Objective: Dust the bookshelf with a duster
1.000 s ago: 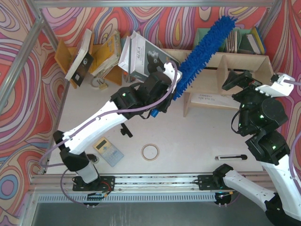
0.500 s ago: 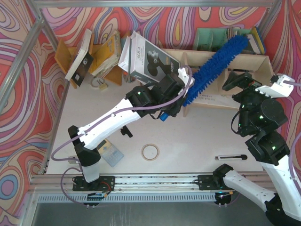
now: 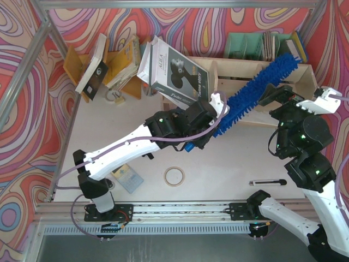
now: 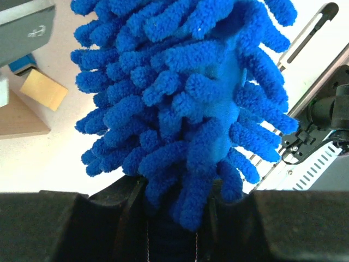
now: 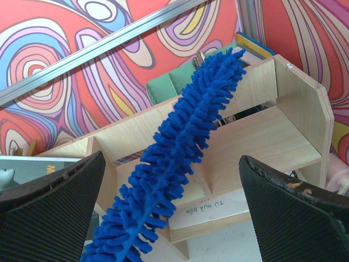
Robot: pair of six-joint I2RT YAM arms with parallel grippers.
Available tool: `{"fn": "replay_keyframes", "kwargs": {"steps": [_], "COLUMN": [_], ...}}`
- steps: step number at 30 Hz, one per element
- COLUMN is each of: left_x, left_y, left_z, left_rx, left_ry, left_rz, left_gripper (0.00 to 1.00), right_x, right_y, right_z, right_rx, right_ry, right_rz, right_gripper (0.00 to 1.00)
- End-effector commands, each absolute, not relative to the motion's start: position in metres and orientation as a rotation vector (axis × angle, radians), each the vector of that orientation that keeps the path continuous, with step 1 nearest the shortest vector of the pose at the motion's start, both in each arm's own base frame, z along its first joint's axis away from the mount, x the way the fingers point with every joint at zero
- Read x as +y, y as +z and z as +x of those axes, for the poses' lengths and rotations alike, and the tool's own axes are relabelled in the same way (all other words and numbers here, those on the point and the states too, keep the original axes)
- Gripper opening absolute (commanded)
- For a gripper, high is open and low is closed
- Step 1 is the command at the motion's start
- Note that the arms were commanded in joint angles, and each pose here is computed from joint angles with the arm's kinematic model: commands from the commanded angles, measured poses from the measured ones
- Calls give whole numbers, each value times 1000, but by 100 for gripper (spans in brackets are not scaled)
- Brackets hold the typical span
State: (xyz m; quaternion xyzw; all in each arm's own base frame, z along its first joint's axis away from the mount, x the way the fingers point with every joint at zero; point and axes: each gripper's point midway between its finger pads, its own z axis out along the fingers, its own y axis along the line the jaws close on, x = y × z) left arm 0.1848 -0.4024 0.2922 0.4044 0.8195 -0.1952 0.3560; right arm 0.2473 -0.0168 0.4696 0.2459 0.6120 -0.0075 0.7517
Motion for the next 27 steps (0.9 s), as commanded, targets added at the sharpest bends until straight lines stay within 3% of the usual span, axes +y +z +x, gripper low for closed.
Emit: {"fn": "replay_keyframes", "kwargs": {"steps": [1,7,15,27], "left_x": [-388,-365,-379,-413], "left_y": [323,335,333,324], "left_z": [198,231,246,216], "left_rx": [2044,2058,2079,2077], "left_ry": [-502,-435,-404,-517], "left_rz": [917,746,764,954], "left_gripper": [0,0,0,0], "right_x": [-18,-19,-19,-23], "right_y": [468,467,466,469], "right_z": [246,245,245,242], "right_rx": [1338,1340,1342,1330], "right_ry": [-25,-21,-26,-37], "right_rz": [543,545,547,551], "right_gripper": [99,99,99,99]}}
